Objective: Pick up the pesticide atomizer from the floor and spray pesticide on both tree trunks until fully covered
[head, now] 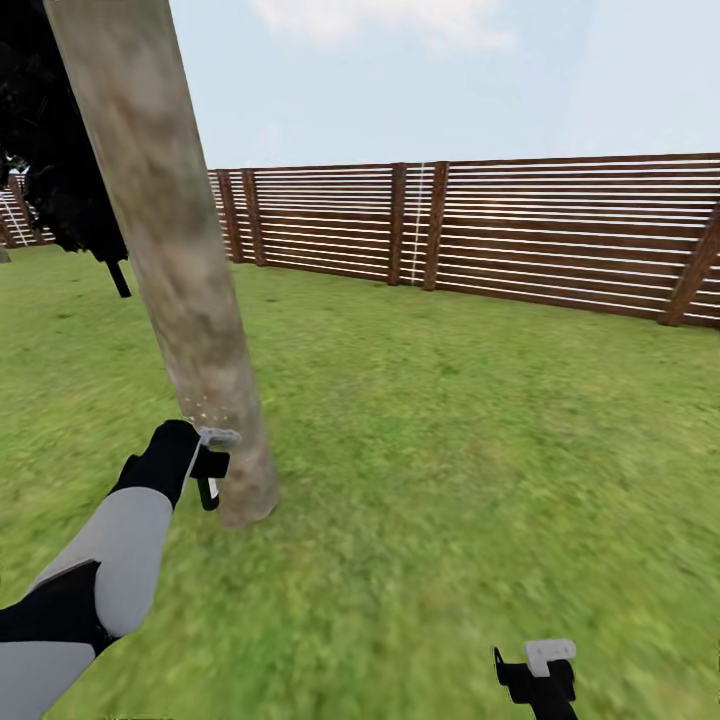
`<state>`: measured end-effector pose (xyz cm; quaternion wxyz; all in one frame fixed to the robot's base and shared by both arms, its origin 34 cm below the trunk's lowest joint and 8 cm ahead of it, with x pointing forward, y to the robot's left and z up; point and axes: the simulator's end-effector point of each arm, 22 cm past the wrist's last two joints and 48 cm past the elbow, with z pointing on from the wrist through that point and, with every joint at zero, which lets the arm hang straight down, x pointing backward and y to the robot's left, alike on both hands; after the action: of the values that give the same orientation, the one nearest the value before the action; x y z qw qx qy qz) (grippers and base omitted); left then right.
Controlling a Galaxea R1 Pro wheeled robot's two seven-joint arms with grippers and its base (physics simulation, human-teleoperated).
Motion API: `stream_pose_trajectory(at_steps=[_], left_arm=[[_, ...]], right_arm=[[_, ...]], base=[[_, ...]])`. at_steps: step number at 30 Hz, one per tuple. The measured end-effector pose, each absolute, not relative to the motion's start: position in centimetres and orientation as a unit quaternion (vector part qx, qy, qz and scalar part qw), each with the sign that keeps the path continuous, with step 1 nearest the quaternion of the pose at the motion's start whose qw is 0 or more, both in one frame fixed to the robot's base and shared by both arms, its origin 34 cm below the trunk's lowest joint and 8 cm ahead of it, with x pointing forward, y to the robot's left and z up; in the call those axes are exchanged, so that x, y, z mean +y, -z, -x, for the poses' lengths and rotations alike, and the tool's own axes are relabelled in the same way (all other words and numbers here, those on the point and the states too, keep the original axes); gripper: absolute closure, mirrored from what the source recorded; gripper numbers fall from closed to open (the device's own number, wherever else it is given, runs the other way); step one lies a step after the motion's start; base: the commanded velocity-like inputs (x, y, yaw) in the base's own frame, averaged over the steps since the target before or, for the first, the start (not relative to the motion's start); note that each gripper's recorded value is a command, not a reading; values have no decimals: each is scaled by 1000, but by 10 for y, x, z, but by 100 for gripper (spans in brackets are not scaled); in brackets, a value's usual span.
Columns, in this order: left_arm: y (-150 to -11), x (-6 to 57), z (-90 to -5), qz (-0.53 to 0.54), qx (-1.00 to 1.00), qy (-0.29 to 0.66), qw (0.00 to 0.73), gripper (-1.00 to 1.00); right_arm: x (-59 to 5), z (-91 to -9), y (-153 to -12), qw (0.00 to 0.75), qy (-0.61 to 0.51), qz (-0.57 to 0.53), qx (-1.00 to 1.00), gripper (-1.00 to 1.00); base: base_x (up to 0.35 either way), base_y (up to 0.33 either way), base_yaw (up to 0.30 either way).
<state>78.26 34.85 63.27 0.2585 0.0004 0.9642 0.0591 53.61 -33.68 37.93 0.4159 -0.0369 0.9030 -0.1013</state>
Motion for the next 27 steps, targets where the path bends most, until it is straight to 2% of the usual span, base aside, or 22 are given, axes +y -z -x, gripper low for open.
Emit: stream_pose_trajectory(at_steps=[8, 19, 27], left_arm=[[-631, 351, -781, 1, 965, -61, 257, 100], [-630, 352, -780, 4, 965, -59, 257, 100], [-629, 372, -776, 7, 964, -76, 253, 100]], right_arm=[[-337, -536, -379, 416, 101, 37, 903, -100], [-336, -536, -379, 416, 101, 37, 903, -100], [-336, -536, -379, 416, 100, 38, 903, -100]], base=[[53, -275, 260], [156, -249, 35], [7, -272, 266]])
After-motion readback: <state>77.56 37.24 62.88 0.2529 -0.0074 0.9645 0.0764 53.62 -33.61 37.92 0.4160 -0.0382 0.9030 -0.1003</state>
